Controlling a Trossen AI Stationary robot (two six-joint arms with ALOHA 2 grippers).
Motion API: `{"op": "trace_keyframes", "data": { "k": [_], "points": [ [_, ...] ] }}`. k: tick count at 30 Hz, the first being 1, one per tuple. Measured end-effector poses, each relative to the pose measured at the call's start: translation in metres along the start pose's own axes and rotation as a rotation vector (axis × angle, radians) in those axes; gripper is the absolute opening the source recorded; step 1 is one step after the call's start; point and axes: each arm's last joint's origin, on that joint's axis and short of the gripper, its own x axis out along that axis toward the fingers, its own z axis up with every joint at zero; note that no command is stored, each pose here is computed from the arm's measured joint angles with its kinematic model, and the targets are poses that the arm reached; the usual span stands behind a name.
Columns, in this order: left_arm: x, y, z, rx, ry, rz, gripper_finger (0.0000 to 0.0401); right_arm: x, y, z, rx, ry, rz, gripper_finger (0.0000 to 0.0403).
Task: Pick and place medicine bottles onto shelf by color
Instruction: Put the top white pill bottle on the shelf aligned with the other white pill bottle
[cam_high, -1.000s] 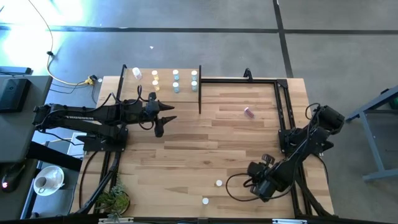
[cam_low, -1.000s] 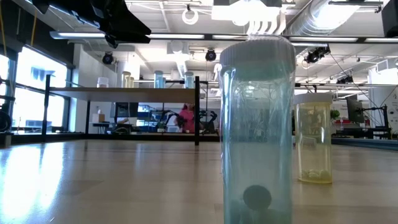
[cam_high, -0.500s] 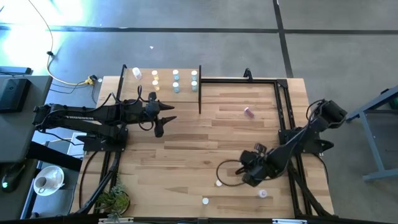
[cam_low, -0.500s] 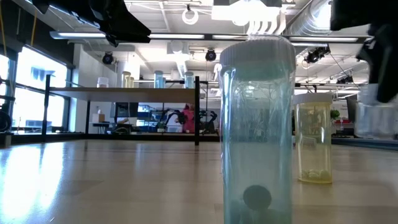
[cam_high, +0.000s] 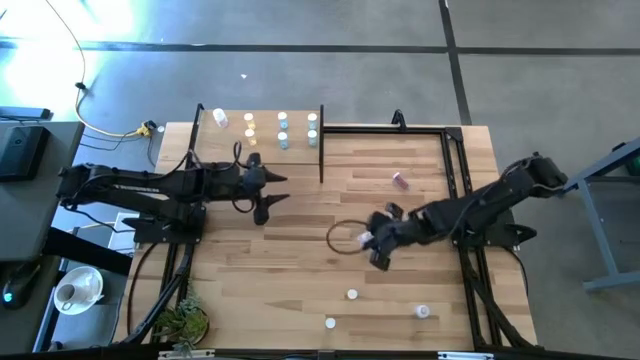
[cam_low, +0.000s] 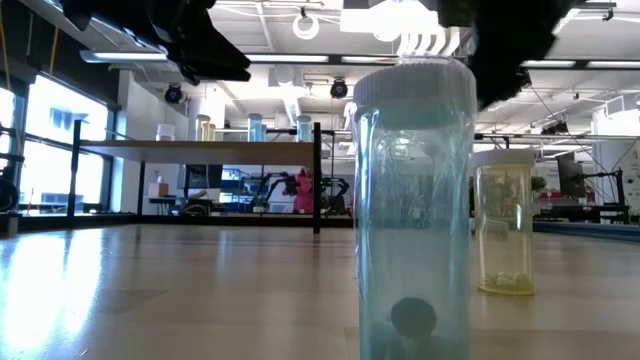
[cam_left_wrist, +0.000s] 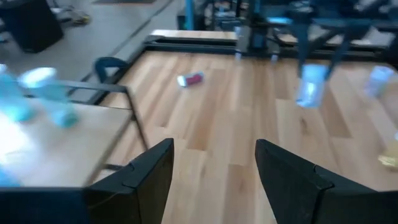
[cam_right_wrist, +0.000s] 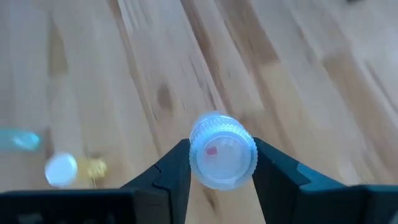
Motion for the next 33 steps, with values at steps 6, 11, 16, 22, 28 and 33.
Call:
{"op": "trace_keyframes", "data": {
  "k": [6, 11, 16, 22, 28, 33],
  "points": [
    [0.016, -0.013, -0.002, 0.016, -0.018, -0.056, 0.0214, 0.001, -0.015, 0.028, -0.017, -0.068, 0.059, 0.0133],
    [0.032, -0.023, -0.005, 0.023, -0.028, -0.082, 0.0214, -0.008, -0.02, 0.05, -0.059, -0.126, 0.066, 0.0133],
    [0.047, -0.032, -0.009, 0.023, -0.058, -0.103, 0.0214, -0.018, -0.022, 0.069, -0.08, -0.182, 0.071, 0.0133],
    [0.064, -0.04, -0.01, 0.013, -0.128, -0.118, 0.0214, -0.019, -0.027, 0.084, -0.079, -0.198, 0.08, 0.0133],
    [0.074, -0.044, -0.011, 0.001, -0.196, -0.154, 0.0214, -0.008, -0.028, 0.089, -0.097, -0.167, 0.086, 0.0133],
    [0.083, -0.047, -0.004, -0.019, -0.202, -0.183, 0.0214, -0.002, -0.026, 0.089, -0.12, -0.158, 0.107, 0.0133]
  ]
}}
